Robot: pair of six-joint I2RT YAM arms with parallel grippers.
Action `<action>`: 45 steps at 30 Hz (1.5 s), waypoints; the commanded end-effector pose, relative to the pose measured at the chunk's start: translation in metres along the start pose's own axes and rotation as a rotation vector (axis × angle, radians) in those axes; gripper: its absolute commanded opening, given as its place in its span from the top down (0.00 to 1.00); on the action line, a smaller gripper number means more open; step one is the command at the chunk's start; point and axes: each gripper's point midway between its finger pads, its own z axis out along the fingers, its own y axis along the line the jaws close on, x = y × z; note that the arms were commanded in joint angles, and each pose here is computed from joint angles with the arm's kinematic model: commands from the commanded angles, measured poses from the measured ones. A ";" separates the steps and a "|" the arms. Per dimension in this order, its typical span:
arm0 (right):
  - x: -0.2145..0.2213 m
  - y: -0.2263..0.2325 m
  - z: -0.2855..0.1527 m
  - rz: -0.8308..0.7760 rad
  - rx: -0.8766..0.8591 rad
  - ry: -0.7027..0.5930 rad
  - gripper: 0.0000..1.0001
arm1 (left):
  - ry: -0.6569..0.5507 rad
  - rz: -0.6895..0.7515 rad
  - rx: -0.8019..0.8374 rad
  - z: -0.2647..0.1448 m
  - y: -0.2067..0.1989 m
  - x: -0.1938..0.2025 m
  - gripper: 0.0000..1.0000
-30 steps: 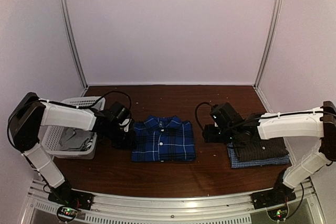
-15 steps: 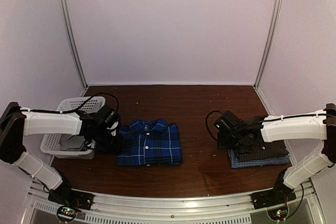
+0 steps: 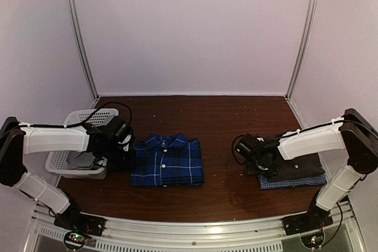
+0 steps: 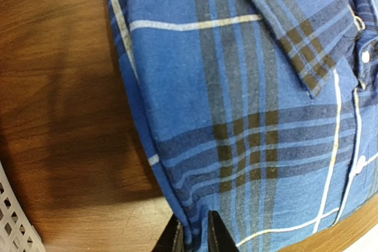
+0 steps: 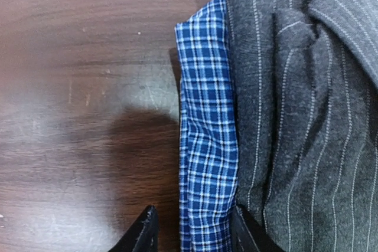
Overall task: Fold and stack the long sleeve shirts
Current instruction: Move the square-folded shirt to the center of the board.
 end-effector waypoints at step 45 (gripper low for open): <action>-0.068 0.216 -0.069 -0.085 -0.511 -0.075 0.72 | -0.116 0.016 -0.041 -0.026 0.003 -0.028 0.72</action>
